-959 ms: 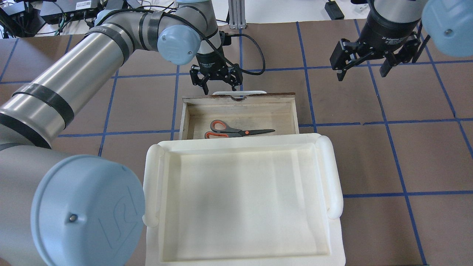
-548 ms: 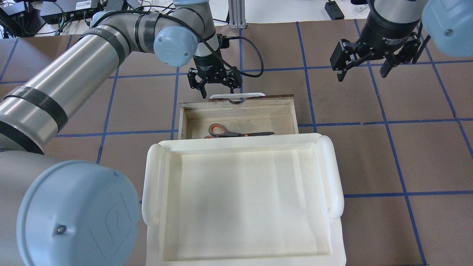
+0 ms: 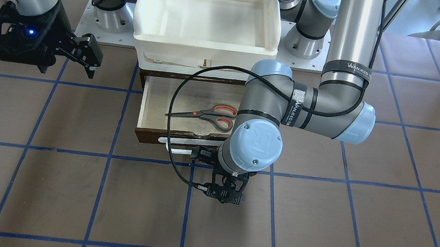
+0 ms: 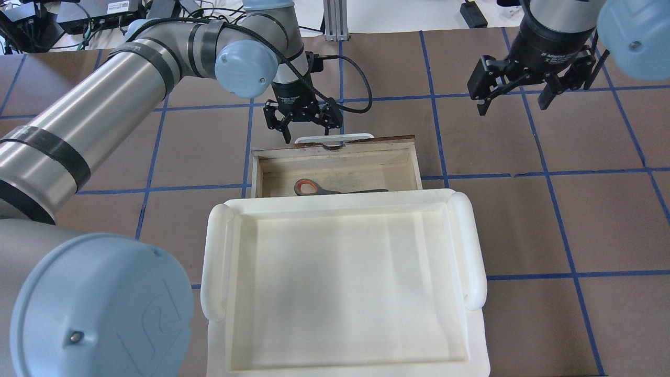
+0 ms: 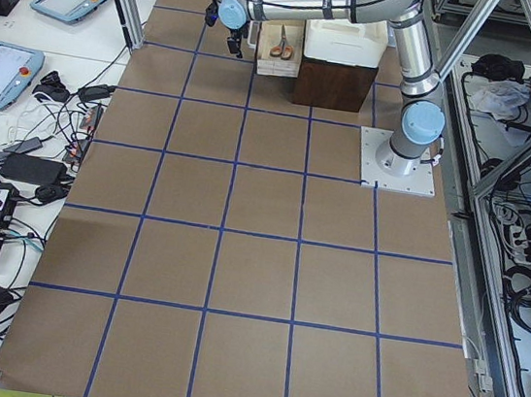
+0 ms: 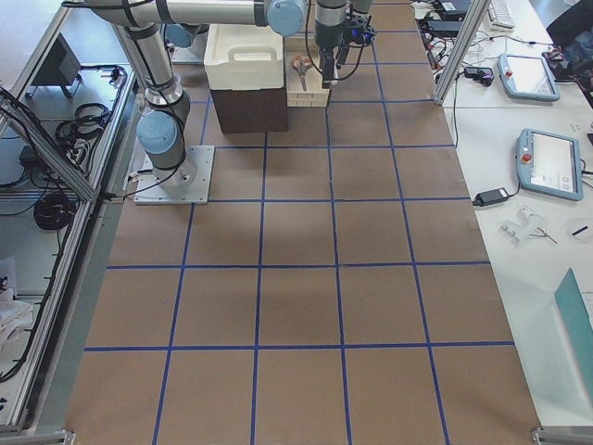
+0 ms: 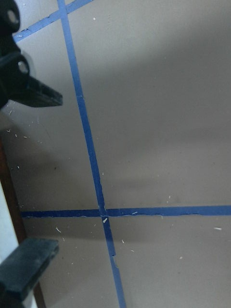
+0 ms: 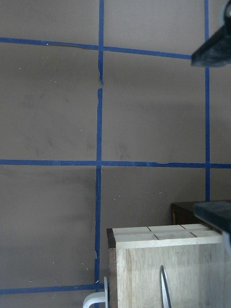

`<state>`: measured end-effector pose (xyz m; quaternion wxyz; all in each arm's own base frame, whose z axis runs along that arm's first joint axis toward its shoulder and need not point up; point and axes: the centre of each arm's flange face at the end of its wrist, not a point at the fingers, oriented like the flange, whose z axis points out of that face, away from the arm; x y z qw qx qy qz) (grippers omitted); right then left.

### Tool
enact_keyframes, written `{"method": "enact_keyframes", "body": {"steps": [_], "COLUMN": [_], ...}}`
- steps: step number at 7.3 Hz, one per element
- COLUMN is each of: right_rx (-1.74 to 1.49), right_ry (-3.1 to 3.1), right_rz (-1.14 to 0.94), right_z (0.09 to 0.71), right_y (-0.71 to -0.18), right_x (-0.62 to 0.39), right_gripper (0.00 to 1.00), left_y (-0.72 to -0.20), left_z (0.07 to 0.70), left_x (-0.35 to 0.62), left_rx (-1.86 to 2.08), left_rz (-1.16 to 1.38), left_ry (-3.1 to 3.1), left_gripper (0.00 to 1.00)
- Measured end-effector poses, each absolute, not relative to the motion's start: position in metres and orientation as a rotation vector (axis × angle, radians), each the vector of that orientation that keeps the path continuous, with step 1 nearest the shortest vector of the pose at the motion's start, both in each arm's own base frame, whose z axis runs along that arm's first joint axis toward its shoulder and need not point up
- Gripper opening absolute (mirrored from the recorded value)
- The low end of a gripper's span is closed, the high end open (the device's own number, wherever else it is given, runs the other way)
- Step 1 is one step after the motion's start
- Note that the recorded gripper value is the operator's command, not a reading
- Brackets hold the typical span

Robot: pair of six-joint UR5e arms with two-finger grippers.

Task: Put scissors in drawer and close it
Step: 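Push the drawer front away from the robot with the left gripper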

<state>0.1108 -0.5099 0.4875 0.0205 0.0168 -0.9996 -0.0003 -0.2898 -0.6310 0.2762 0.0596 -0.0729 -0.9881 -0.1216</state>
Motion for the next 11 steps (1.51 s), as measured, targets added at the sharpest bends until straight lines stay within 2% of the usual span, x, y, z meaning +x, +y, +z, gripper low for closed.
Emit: {"method": "enact_keyframes", "body": {"steps": [11], "right_rx": [0.051], "right_ry": [-3.058], "right_rz": [-0.019], "right_z": [0.485], "right_y": [-0.510], "right_x": [0.107], "right_gripper": [1.00], "left_y": [-0.606], "left_z": [0.283], "left_x": [-0.291], "left_rx": [-0.230], "left_rz": [-0.407], "left_ry": [-2.987], "left_gripper": [1.00]}}
